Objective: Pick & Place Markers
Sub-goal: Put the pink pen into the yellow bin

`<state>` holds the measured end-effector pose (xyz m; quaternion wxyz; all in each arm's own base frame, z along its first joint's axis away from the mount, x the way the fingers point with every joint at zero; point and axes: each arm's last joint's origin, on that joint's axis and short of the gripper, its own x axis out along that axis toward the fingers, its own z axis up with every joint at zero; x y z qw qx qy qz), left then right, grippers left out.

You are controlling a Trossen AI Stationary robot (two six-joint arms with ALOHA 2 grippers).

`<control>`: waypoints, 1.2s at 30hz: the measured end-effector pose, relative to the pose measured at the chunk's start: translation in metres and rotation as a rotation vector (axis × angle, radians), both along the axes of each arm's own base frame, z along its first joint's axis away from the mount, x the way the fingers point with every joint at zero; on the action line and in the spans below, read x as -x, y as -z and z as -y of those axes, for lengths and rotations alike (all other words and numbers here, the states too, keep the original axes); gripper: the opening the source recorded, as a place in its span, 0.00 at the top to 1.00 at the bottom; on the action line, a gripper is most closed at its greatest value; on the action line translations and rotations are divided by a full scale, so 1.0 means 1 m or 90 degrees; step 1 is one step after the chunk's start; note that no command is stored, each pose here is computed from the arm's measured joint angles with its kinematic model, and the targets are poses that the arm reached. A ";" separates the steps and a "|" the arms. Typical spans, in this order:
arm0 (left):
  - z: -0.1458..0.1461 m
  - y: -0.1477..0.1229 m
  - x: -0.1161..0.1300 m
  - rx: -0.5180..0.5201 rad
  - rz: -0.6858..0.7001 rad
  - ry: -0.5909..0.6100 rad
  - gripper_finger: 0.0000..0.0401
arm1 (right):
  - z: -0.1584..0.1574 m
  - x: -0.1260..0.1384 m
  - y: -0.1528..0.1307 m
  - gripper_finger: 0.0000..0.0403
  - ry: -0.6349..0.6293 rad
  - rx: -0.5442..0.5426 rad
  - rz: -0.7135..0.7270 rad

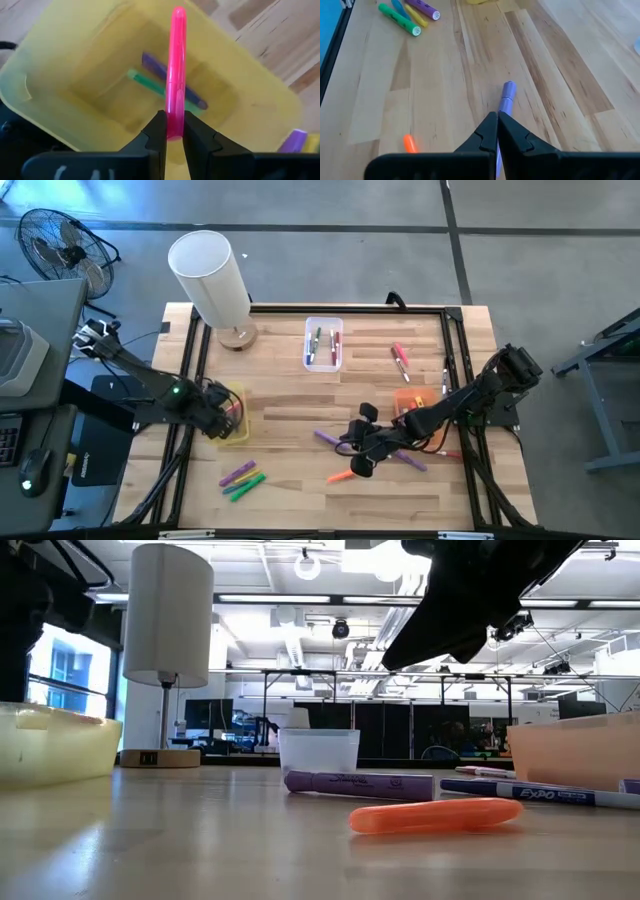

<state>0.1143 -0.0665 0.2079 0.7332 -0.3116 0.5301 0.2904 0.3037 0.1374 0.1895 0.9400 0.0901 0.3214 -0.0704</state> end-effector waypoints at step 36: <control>0.007 0.007 -0.011 -0.020 -0.047 -0.001 0.53 | 0.000 0.000 0.000 1.00 0.000 0.001 -0.001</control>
